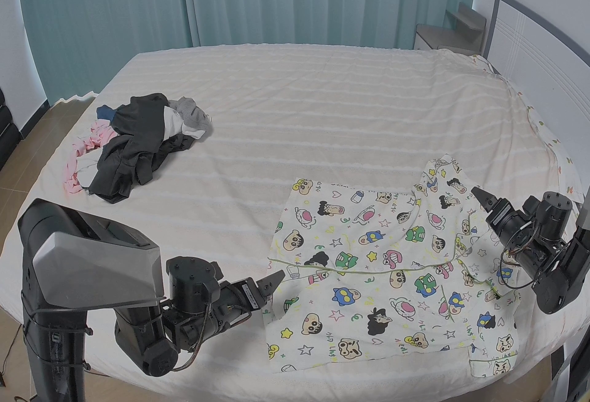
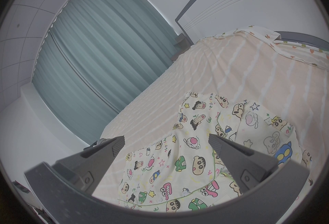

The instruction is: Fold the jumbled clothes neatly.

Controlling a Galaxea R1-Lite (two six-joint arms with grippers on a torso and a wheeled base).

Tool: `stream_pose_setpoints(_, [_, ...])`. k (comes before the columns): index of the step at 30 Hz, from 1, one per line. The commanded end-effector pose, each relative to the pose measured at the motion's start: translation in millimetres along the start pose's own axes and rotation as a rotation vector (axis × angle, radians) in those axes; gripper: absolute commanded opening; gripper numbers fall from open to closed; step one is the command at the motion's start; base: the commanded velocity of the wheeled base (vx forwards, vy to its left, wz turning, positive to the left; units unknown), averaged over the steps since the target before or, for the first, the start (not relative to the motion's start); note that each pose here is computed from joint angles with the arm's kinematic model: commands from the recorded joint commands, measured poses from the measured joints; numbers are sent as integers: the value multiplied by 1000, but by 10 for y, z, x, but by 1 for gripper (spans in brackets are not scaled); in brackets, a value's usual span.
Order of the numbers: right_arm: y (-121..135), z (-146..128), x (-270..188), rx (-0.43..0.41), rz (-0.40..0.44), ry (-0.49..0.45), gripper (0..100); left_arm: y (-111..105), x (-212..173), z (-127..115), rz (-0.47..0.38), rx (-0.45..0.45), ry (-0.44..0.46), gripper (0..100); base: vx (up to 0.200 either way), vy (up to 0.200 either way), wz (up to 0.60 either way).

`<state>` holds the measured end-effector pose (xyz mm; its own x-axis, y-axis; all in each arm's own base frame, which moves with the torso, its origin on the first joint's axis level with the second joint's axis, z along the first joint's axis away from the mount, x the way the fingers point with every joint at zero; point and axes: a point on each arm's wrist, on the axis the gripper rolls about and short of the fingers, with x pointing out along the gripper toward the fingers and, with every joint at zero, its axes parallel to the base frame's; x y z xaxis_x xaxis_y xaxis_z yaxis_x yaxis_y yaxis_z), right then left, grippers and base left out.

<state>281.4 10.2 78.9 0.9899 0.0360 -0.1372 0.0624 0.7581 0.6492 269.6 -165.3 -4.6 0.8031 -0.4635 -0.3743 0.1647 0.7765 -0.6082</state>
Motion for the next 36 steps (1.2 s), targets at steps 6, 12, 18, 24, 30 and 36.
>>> stream_pose_setpoints(6, [-9, -12, 2, -8, -4, 3, 100, -49, 48, -46, -109, -87, 97, 100, 0, 0, 0])
stream_pose_setpoints(12, [-20, -23, 5, -8, -9, 7, 100, 27, 116, -136, -85, -88, 121, 100, 0, 0, 0])
stream_pose_setpoints(18, [-20, -23, 5, -8, -9, 7, 100, 35, 188, -193, -88, -83, 130, 100, 0, 0, 0])
stream_pose_setpoints(24, [-19, -29, 6, -14, -9, 9, 100, 91, 298, -286, -77, -70, 144, 100, 0, 0, 0])
stream_pose_setpoints(30, [-36, -49, 21, -14, -15, 16, 100, 118, 321, -307, -67, -67, 145, 100, 0, 0, 0])
stream_pose_setpoints(36, [-39, -58, 24, -16, -17, 18, 100, 124, 429, -296, -73, -69, 122, 100, 0, 0, 0])
